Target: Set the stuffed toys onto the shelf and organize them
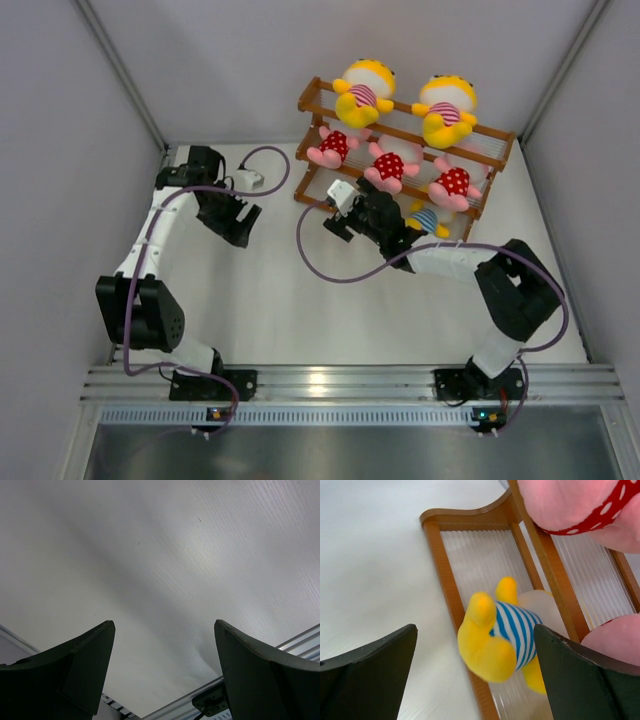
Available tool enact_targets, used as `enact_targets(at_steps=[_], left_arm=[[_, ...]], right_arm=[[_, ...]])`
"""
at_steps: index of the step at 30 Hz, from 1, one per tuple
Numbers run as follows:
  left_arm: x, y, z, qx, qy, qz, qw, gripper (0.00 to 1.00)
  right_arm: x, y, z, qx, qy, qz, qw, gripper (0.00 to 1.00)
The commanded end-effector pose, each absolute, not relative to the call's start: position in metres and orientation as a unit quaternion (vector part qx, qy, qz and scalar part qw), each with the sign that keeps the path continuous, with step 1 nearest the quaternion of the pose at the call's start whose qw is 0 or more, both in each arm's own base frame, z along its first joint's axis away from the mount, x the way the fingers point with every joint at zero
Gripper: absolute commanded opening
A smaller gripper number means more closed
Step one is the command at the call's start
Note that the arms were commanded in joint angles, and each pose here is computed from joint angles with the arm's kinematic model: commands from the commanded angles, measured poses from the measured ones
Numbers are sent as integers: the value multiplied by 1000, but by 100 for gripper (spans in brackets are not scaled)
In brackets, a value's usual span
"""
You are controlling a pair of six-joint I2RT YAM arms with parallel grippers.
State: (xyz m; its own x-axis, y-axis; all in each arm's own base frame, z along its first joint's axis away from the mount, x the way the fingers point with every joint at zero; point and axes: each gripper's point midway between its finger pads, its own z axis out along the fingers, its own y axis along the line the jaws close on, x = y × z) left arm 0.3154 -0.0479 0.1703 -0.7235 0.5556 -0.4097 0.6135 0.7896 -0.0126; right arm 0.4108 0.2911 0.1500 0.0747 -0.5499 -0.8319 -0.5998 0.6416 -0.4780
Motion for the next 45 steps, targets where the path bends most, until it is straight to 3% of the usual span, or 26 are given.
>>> enact_targets(at_steps=[1, 3, 8, 14, 19, 24, 28, 31, 36, 45], left_arm=[[309, -46, 181, 324, 919, -71, 211, 87], [308, -46, 181, 322, 920, -71, 211, 87], [306, -46, 182, 318, 921, -73, 213, 87], [303, -47, 184, 310, 923, -78, 216, 87], [302, -44, 190, 294, 926, -69, 224, 87], [300, -41, 194, 279, 931, -58, 229, 86], [302, -39, 196, 262, 935, -55, 232, 86], [310, -35, 199, 240, 937, -42, 251, 86], [319, -29, 200, 207, 941, -25, 267, 86], [320, -24, 177, 179, 948, -14, 262, 86]], right_arm=[[381, 307, 185, -439, 667, 43, 600, 99], [366, 307, 184, -454, 677, 47, 577, 99], [330, 300, 246, -415, 728, 97, 536, 99], [328, 260, 377, -310, 721, 93, 612, 99], [357, 161, 437, -127, 755, 41, 642, 99], [356, 44, 461, 82, 746, -4, 661, 99], [351, -57, 418, 194, 765, -73, 609, 99], [340, -96, 372, 238, 785, -92, 564, 99], [318, -128, 325, 291, 784, -124, 534, 99], [293, -130, 231, 322, 825, -142, 443, 99]])
